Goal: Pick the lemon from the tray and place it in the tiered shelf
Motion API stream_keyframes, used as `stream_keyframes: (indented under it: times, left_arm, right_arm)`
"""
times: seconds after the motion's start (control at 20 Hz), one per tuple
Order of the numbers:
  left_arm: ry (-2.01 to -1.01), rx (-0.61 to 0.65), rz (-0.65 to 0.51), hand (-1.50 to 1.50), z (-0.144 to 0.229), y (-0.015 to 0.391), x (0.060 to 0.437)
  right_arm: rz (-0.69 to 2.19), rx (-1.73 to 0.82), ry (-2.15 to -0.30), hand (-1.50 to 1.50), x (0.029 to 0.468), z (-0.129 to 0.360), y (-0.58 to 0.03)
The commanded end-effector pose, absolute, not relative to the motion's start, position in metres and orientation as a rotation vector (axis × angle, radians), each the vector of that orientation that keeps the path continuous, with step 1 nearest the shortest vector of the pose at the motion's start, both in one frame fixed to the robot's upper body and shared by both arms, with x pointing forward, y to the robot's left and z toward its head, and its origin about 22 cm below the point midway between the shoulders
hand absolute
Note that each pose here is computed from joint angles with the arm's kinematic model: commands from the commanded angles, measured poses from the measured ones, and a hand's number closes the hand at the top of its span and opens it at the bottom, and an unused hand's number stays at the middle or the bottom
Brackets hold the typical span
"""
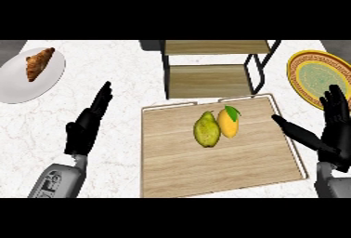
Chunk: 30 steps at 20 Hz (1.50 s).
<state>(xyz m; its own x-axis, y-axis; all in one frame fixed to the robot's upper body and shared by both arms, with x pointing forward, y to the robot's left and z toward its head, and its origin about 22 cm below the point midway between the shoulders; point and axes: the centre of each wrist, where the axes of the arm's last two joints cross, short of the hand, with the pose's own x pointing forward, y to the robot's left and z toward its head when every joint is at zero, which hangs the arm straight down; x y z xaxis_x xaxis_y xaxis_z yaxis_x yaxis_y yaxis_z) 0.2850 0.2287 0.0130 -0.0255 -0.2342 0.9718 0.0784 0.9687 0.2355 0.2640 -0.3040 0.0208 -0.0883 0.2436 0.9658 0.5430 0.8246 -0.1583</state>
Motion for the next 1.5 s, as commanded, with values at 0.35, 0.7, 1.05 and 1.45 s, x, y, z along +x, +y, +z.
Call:
stream_keyframes:
  times: [0.35, 0.7, 1.05, 1.45]
  left_arm:
    - [-1.573, 0.112, -0.269, 0.00, 0.013, 0.222, 0.281]
    - [-1.570, 0.098, -0.275, 0.00, 0.024, 0.223, 0.288]
    - [-1.581, 0.107, -0.253, 0.00, 0.007, 0.234, 0.293]
    - [-1.573, 0.098, -0.262, 0.00, 0.018, 0.204, 0.285]
  right_arm:
    - [0.173, -0.592, -1.507, -1.50, 0.267, 0.118, -0.266]
    - [0.529, -0.662, -1.236, -1.50, 0.264, 0.153, -0.248]
    - [0.693, -0.738, -1.062, -1.50, 0.258, 0.187, -0.209]
    - [0.664, -0.727, -1.076, -1.50, 0.254, 0.193, -0.166]
